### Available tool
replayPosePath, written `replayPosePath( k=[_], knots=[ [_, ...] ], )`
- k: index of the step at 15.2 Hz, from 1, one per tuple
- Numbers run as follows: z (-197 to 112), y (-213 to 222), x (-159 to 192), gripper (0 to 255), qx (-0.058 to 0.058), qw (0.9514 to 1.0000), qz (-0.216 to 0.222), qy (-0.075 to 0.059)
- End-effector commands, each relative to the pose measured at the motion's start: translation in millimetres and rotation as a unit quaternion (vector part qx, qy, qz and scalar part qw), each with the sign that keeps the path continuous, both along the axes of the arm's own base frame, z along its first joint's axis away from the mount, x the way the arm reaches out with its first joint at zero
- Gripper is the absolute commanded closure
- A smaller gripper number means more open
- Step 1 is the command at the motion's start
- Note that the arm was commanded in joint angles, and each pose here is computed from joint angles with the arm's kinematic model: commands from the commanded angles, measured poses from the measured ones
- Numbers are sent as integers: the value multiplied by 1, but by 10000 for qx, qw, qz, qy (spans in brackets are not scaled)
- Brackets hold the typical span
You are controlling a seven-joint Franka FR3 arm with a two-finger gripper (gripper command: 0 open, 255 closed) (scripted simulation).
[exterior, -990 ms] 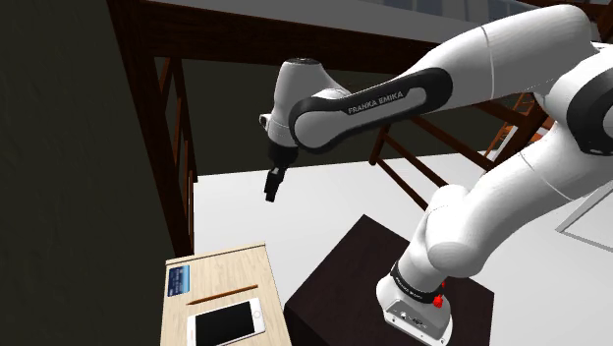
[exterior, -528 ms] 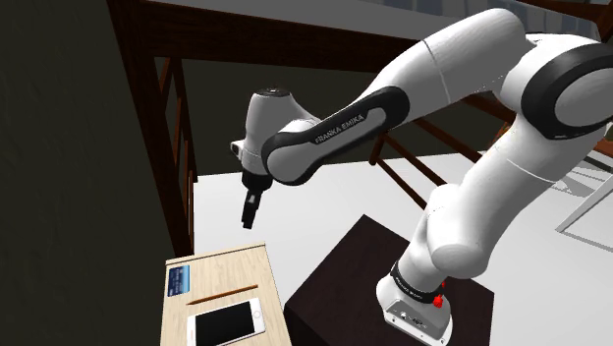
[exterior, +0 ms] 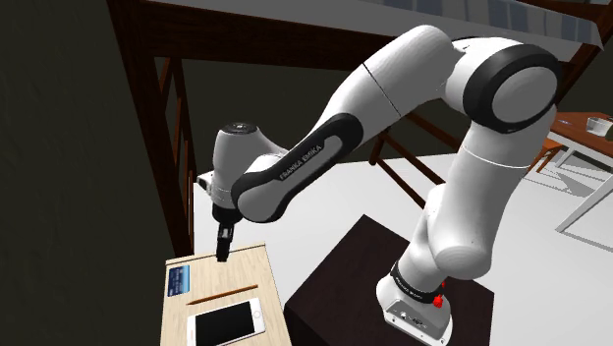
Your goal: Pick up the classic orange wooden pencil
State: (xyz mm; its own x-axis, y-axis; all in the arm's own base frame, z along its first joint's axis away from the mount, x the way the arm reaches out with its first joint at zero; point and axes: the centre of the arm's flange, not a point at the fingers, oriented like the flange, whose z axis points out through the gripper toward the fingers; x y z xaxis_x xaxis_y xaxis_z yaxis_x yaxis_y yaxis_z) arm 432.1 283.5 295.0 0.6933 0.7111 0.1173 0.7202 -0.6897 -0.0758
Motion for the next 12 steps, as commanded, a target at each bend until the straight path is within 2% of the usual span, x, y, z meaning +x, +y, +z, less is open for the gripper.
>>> replayPosePath(
  k=[1,9,12],
  knots=[
    [-17,20,1,0,46,9998,216,3],
    [-77,99,-6,0,212,9942,1057,19],
    [-93,99,-6,0,212,9942,1057,19]
  ],
)
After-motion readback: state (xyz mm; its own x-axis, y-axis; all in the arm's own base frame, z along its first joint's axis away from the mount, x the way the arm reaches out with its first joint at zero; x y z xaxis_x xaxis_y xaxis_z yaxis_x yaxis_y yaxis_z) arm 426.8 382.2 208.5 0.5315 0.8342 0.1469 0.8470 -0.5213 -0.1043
